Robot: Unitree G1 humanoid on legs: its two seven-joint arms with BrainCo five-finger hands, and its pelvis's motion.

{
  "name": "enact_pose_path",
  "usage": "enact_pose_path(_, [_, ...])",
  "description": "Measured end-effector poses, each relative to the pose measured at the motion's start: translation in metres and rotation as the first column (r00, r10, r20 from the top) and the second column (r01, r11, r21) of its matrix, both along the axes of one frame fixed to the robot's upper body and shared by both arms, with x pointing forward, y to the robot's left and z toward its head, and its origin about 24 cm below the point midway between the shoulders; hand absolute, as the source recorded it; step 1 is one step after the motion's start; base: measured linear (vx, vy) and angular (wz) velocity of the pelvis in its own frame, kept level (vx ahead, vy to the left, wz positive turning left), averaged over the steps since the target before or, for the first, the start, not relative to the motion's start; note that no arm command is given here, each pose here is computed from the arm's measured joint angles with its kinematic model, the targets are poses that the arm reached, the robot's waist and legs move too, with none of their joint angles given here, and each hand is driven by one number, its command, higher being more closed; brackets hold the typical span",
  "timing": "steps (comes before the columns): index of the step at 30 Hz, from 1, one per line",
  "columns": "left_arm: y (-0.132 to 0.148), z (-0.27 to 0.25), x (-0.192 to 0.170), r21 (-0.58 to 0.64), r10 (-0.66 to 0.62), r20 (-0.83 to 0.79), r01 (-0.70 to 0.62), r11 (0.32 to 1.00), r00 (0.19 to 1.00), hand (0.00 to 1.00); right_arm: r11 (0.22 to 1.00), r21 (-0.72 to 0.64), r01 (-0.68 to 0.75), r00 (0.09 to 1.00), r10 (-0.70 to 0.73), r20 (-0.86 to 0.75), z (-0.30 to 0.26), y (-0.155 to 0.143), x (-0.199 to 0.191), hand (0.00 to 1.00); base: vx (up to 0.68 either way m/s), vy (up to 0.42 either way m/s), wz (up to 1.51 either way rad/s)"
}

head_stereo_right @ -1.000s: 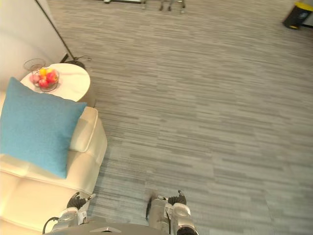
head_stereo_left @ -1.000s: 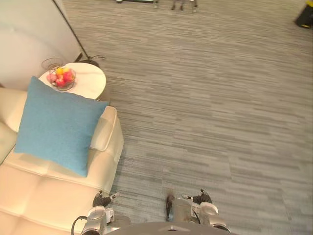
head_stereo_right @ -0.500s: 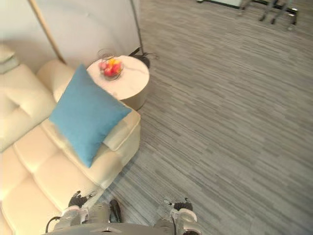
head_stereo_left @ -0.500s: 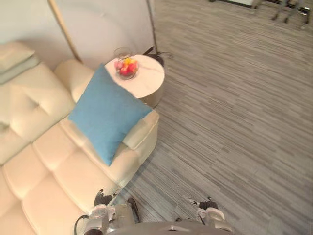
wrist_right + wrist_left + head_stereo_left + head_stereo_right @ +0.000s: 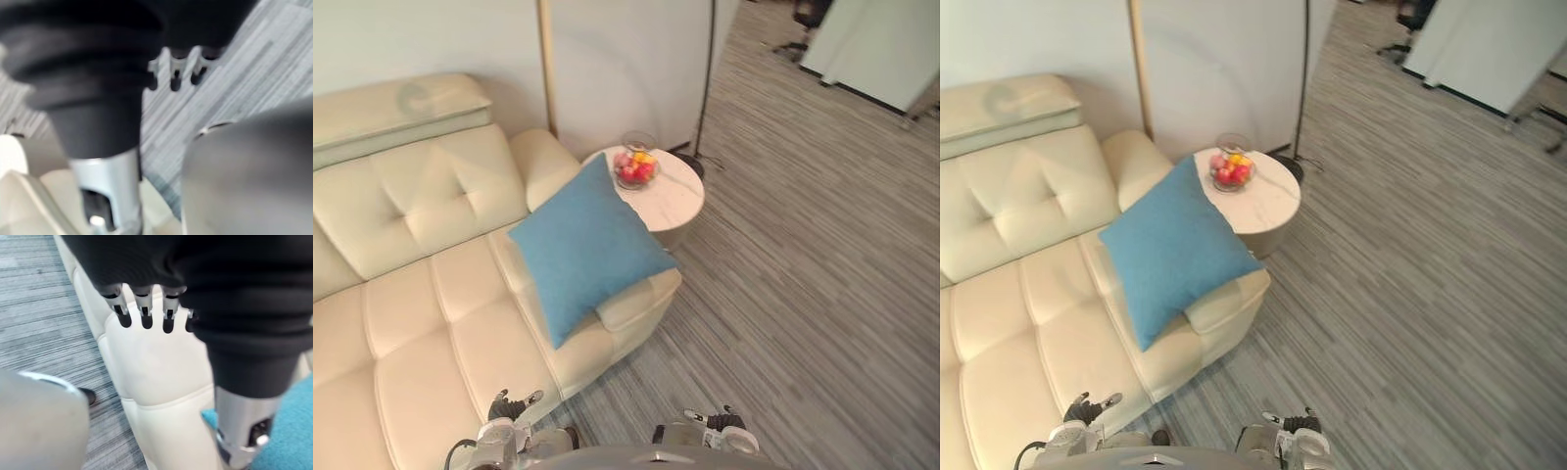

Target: Pick up cushions and gather them together orderly.

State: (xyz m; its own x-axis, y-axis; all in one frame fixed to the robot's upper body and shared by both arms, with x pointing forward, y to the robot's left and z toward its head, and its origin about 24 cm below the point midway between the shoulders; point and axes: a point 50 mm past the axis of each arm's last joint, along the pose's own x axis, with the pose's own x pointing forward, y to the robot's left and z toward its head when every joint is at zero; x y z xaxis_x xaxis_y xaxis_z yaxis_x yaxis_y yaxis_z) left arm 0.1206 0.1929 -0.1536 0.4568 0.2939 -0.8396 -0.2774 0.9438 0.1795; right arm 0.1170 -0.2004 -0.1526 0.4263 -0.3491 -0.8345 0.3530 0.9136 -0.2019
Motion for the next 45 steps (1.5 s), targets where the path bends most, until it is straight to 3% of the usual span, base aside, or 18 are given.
enact_pose_path(5, [0.001, 0.001, 0.004, 0.011, -0.013, 0.009, 0.013, 1.000, 1.000, 0.00, 1.000, 0.017, 0.012, 1.000, -0.012, -0.006, -0.001, 0.003, -0.005, 0.00, 0.19, -0.264, 0.93])
enact_pose_path(9, [-0.017, -0.004, -0.007, -0.051, 0.049, -0.011, -0.049, 0.998, 0.999, 0.00, 1.000, -0.019, -0.013, 1.000, 0.013, 0.022, 0.004, -0.008, 0.007, 0.00, 0.27, -0.203, 0.28])
enact_pose_path(12, [-0.015, -0.005, -0.010, -0.054, 0.074, -0.018, -0.074, 0.996, 0.997, 0.00, 0.999, -0.024, -0.021, 0.999, 0.022, 0.040, 0.007, -0.007, 0.014, 0.00, 0.24, -0.118, 0.11])
enact_pose_path(15, [-0.011, -0.004, -0.009, -0.057, 0.101, -0.010, -0.101, 0.993, 0.995, 0.00, 0.996, -0.088, -0.018, 0.986, 0.032, 0.161, 0.026, -0.015, 0.036, 0.00, 0.12, 0.021, -0.04])
enact_pose_path(16, [-0.010, -0.003, -0.006, -0.058, 0.111, 0.001, -0.110, 0.992, 0.994, 0.00, 0.986, -0.166, -0.020, 0.960, 0.066, 0.272, 0.048, -0.022, 0.055, 0.00, 0.08, 0.103, -0.08])
enact_pose_path(21, [0.005, 0.004, 0.001, -0.009, 0.087, 0.047, -0.087, 0.996, 0.995, 0.00, 0.925, -0.379, -0.025, 0.849, 0.220, 0.480, 0.108, -0.045, 0.092, 0.00, 0.04, 0.089, -0.01])
enact_pose_path(28, [0.025, 0.016, 0.020, 0.041, 0.084, 0.122, -0.090, 0.995, 0.989, 0.00, 0.901, -0.430, -0.054, 0.770, 0.312, 0.557, 0.134, -0.040, 0.121, 0.00, -0.05, 0.044, 0.03])
enact_pose_path(33, [0.021, 0.035, 0.065, 0.038, 0.048, 0.234, -0.058, 0.998, 0.971, 0.00, 0.879, -0.467, -0.102, 0.638, 0.418, 0.647, 0.174, -0.017, 0.166, 0.00, -0.14, -0.018, 0.10])
enact_pose_path(39, [-0.004, 0.092, 0.152, 0.017, -0.021, 0.489, 0.014, 1.000, 0.872, 0.00, 0.843, -0.529, -0.099, 0.419, 0.517, 0.746, 0.249, 0.012, 0.222, 0.00, -0.21, -0.044, 0.14])
enact_pose_path(43, [-0.017, 0.127, 0.191, 0.019, -0.051, 0.589, 0.050, 0.999, 0.806, 0.00, 0.845, -0.528, -0.084, 0.370, 0.519, 0.771, 0.279, 0.022, 0.244, 0.00, -0.15, -0.051, 0.01])
enact_pose_path(44, [-0.023, 0.145, 0.207, 0.038, -0.085, 0.628, 0.079, 0.996, 0.774, 0.00, 0.845, -0.530, -0.067, 0.342, 0.518, 0.784, 0.293, 0.027, 0.250, 1.00, -0.12, -0.025, -0.01])
enact_pose_path(45, [-0.028, 0.161, 0.220, 0.058, -0.114, 0.659, 0.100, 0.993, 0.744, 0.00, 0.844, -0.533, -0.058, 0.323, 0.521, 0.790, 0.302, 0.032, 0.254, 1.00, -0.14, -0.027, 0.00])
